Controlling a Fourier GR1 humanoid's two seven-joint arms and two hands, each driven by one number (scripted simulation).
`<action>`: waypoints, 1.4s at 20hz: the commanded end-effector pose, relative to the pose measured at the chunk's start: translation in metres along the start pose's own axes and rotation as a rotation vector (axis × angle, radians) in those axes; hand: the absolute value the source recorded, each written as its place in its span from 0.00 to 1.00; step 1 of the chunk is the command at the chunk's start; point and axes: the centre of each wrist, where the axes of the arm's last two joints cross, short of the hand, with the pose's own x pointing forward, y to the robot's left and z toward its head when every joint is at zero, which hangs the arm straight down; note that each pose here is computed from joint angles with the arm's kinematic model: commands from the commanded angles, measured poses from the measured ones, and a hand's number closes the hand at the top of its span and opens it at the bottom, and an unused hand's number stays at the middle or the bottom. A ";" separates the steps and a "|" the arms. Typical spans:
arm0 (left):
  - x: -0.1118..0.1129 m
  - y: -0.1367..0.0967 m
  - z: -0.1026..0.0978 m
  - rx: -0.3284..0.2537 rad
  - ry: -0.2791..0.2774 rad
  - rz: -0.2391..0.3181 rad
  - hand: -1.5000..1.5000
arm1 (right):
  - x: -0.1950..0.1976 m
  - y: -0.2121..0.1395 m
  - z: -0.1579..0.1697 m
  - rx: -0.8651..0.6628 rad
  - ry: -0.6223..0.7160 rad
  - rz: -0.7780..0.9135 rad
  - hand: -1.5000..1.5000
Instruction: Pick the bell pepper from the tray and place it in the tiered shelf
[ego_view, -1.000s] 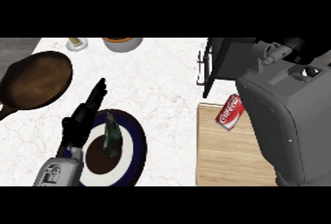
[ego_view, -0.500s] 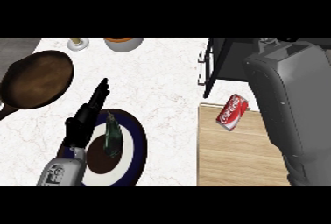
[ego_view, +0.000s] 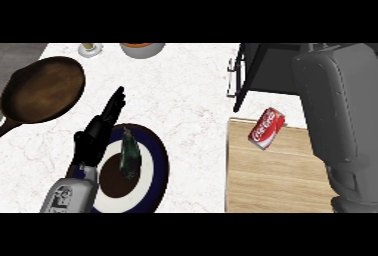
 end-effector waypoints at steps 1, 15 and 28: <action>-0.006 0.011 0.009 0.008 -0.005 -0.011 0.50 | -0.008 0.013 -0.001 -0.007 0.019 -0.091 1.00; -0.005 -0.015 0.001 0.016 0.027 -0.001 0.50 | -0.078 0.017 -0.033 -0.076 0.194 0.194 0.00; 0.008 0.013 0.007 0.011 0.012 -0.012 0.50 | -0.073 -0.009 -0.022 -0.055 0.236 -0.091 0.00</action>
